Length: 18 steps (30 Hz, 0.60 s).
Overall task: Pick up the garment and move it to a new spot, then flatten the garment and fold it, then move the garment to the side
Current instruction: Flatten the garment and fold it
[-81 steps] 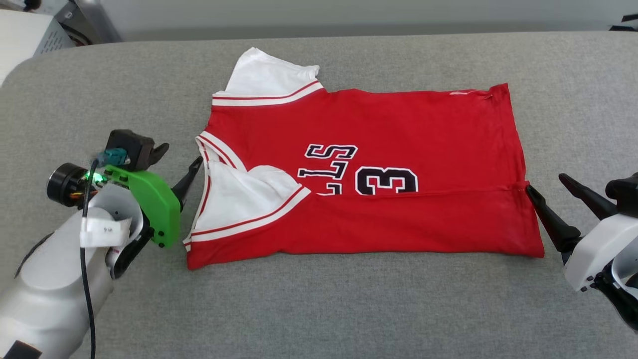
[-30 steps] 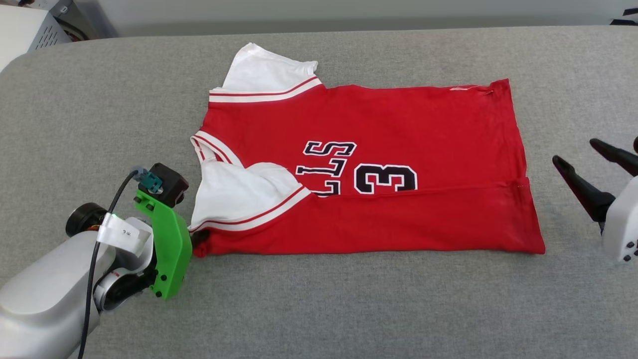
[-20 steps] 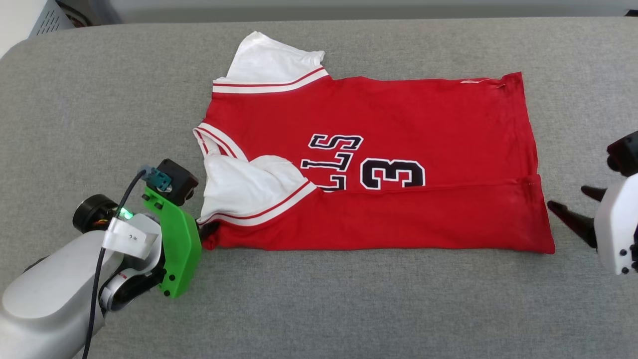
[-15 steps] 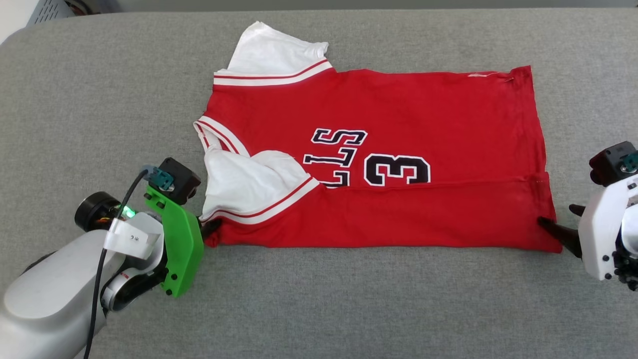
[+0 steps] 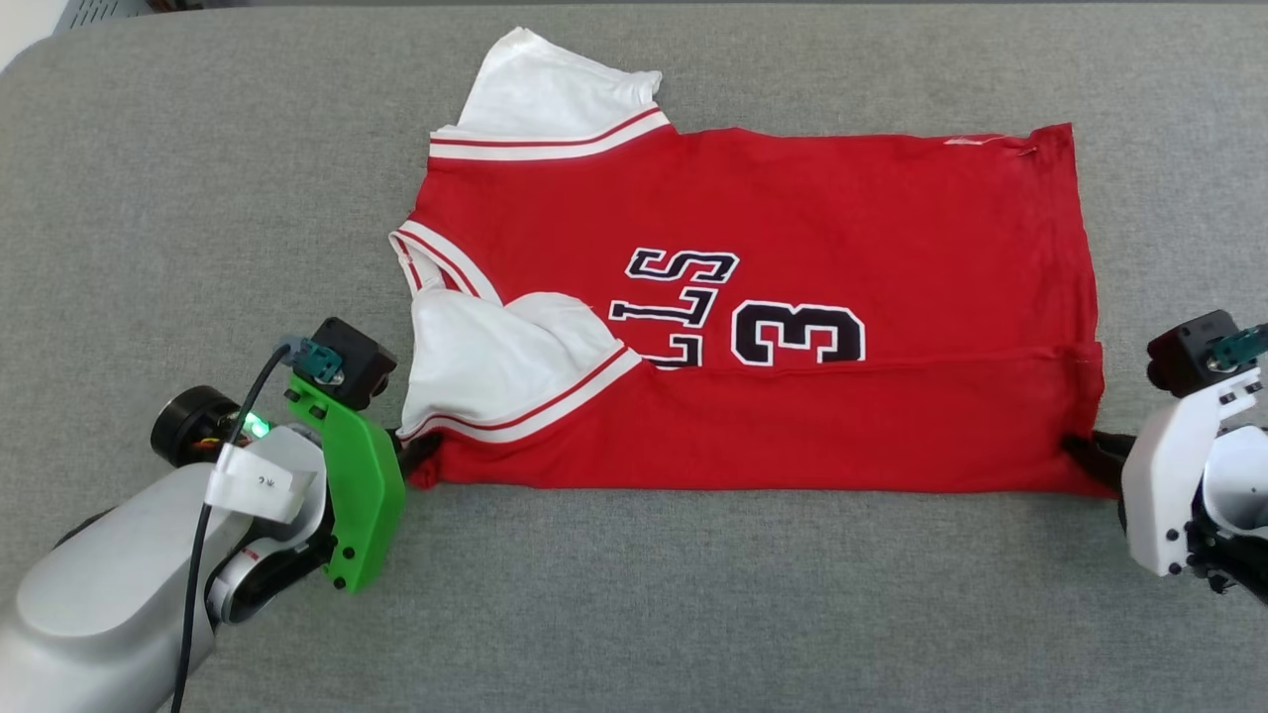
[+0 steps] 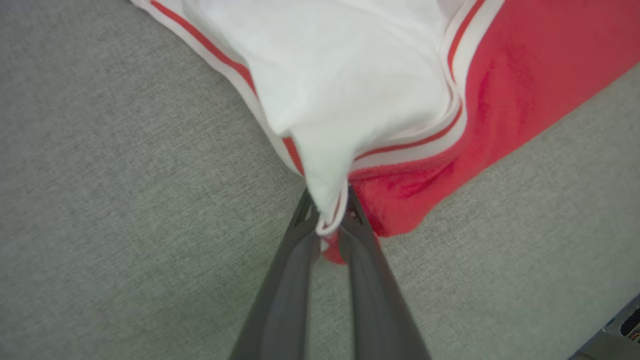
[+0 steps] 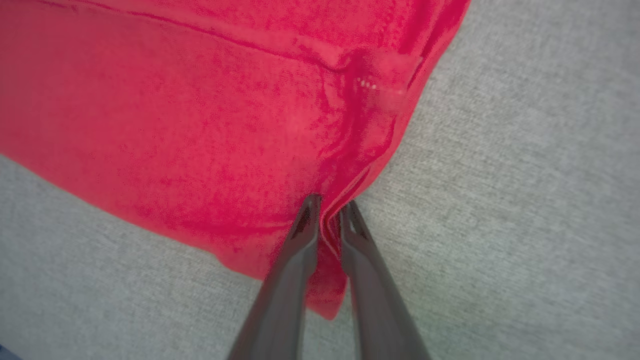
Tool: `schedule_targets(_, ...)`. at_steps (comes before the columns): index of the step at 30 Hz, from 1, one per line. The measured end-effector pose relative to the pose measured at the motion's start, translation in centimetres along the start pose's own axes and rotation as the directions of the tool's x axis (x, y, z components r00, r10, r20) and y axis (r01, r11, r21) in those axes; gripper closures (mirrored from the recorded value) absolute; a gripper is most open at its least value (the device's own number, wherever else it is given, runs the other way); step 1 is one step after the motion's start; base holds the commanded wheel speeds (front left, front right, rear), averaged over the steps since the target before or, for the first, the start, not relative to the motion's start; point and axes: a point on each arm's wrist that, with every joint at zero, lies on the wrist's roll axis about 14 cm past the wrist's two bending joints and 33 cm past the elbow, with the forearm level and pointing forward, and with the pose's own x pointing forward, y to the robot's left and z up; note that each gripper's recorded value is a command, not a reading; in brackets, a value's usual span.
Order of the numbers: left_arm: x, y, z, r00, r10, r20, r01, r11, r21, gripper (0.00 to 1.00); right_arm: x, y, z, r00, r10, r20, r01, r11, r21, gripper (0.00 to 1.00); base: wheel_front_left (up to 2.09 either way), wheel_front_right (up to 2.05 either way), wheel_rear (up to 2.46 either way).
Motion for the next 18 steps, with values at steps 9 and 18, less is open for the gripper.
schedule_targets(9, -2.3, -0.4, 0.2, 0.999, 0.024, 0.04, -0.025, 1.0, 0.007, 1.0, -3.2, 0.8, 3.0, 0.983, 0.01, 0.185, -0.001, 0.999, -0.051, 1.0, 0.0, 0.0, 0.0)
schedule_targets(18, -5.2, -2.3, -0.3, 0.997, 0.02, 0.069, -0.019, 1.0, -0.014, 1.0, -7.0, 1.6, 3.1, 0.962, 0.019, 0.272, 0.001, 0.997, -0.074, 1.0, 0.0, 0.0, 0.0)
